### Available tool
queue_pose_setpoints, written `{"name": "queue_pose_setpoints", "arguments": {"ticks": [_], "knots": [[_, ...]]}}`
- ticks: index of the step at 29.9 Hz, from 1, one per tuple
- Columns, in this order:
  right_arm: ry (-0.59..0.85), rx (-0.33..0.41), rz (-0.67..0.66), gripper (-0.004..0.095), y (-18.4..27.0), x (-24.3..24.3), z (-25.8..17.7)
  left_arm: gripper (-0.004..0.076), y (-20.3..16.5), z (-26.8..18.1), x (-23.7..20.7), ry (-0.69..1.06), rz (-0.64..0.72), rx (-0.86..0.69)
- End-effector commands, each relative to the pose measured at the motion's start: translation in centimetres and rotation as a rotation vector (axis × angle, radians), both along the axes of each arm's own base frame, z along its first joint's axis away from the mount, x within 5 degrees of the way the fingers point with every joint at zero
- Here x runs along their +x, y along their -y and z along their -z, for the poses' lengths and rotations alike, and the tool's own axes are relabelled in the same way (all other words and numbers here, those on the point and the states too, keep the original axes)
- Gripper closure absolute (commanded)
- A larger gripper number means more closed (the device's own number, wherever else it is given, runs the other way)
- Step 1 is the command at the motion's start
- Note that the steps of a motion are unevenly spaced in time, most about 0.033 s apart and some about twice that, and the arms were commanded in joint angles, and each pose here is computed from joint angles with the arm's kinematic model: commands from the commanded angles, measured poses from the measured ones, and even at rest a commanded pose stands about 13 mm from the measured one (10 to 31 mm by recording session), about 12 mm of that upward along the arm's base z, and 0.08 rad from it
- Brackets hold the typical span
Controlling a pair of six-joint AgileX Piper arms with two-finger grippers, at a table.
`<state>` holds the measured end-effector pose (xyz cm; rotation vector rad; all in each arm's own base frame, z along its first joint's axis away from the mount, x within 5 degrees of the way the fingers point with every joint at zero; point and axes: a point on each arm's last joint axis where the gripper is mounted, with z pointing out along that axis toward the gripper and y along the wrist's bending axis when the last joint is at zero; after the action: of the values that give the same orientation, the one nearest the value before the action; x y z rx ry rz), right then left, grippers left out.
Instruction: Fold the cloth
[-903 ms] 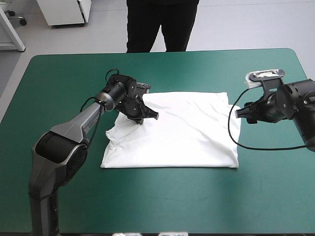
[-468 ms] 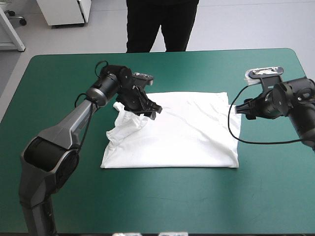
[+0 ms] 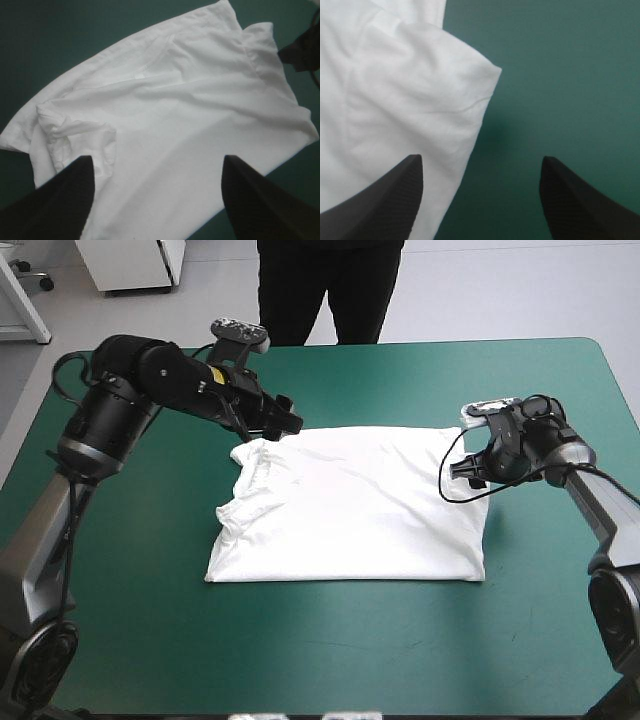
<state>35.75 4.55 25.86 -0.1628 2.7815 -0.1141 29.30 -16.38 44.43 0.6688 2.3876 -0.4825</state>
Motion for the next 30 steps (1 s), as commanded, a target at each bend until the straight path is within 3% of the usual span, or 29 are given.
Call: {"name": "queue_pose_setpoints", "arguments": {"ticks": [1, 13, 18, 25, 30], "knots": [[0.072, 0.02, 0.036, 0.0273, 1.4, 1.0, -1.0, 0.0204, -1.0, -3.1, -2.8, 0.058, 0.006, -0.056], [-0.015, 0.08, 0.048, 0.0296, 1.7, 2.6, 3.0, 0.021, -1.0, -3.1, -2.8, 0.048, -0.001, -0.055], [-0.087, 0.107, 0.067, 0.0498, 1.4, 3.0, 5.3, 0.021, -1.0, -3.1, -2.8, 0.048, -0.001, -0.055], [-0.134, 0.111, 0.073, 0.092, 1.2, 3.3, 7.0, 0.0213, -1.0, -3.1, -2.8, 0.046, 0.001, -0.058], [-0.133, 0.109, 0.076, 0.0925, 1.2, 3.3, 7.0, 0.0213, -1.1, -3.2, -2.9, 0.049, 0.0, -0.057]]}}
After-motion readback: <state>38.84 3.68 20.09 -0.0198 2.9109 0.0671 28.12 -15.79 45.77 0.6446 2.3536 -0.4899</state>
